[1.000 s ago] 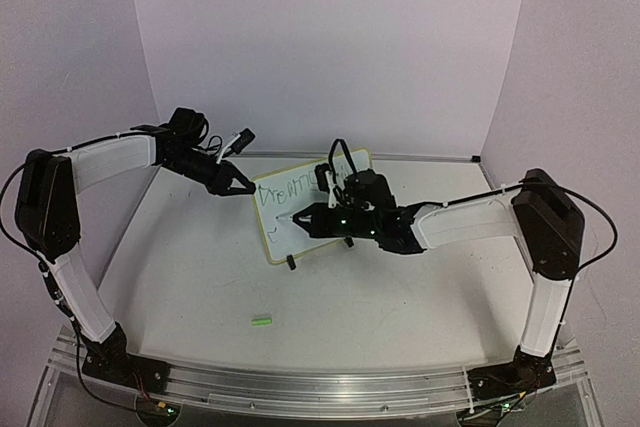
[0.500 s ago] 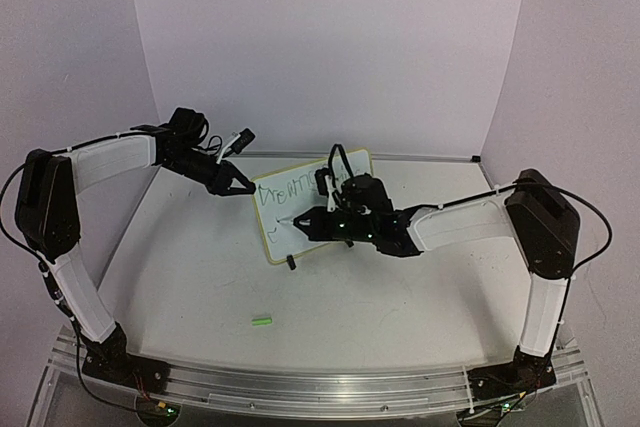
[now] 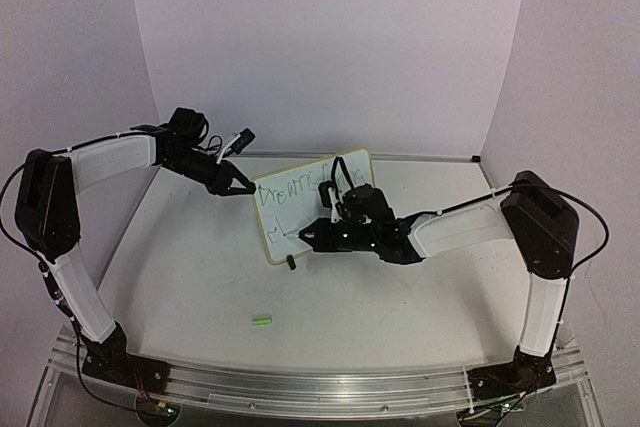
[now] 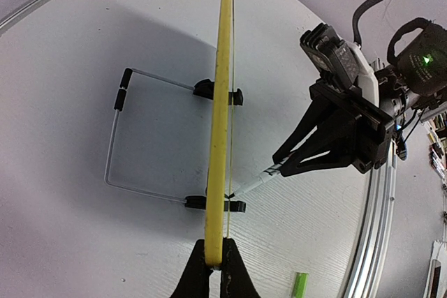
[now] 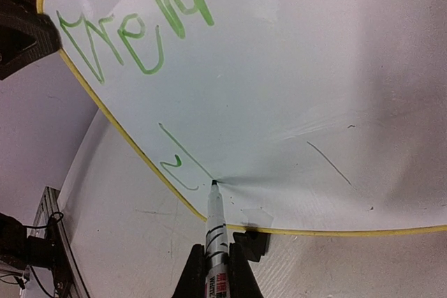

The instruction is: Write a sentence on the whiteboard

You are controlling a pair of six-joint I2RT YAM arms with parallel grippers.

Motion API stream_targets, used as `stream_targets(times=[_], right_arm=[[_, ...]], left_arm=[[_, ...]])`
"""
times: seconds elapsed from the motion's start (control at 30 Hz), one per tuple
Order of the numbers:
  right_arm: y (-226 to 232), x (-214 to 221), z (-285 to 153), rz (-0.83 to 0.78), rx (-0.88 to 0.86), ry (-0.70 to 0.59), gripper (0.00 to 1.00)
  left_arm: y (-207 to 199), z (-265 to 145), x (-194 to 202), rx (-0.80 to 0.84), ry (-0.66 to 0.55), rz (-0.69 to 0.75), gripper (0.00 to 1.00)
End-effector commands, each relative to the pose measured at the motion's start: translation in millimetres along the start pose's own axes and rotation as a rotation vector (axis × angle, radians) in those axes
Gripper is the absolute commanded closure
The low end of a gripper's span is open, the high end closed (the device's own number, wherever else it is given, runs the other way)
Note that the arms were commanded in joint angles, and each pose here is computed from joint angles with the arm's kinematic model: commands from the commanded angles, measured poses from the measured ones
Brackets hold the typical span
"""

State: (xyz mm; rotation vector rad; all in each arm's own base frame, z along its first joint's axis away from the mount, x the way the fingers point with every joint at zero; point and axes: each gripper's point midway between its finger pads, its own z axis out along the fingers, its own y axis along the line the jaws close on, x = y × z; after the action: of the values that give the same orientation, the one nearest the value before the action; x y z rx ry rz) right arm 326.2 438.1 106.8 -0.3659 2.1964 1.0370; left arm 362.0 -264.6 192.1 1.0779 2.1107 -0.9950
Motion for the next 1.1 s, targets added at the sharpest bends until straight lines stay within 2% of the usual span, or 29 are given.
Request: stream_targets(times=[0.0, 0.47, 0.8, 1.07], right_arm=[[-7.1, 0.0, 5.9, 0.01, 0.011, -0.012, 1.0], [-11.4, 7.0, 7.5, 0.01, 0.016, 0.004, 1.0], [17.3, -27.8, -26.1, -0.008, -0.049, -0.092, 1.0], [7.4, -19.3, -14.5, 0.005, -0.035, -0.064, 1.0]], left_arm=[[-1.2, 3.6, 10.5, -0.026, 0.051, 0.017, 1.0], [-4.9, 1.5, 7.8, -0.028, 0.046, 0.028, 1.0], [-5.0, 1.4, 8.0, -0.028, 0.046, 0.027, 1.0], [-5.7, 1.9, 7.9, -0.025, 0.046, 0.026, 1.0]])
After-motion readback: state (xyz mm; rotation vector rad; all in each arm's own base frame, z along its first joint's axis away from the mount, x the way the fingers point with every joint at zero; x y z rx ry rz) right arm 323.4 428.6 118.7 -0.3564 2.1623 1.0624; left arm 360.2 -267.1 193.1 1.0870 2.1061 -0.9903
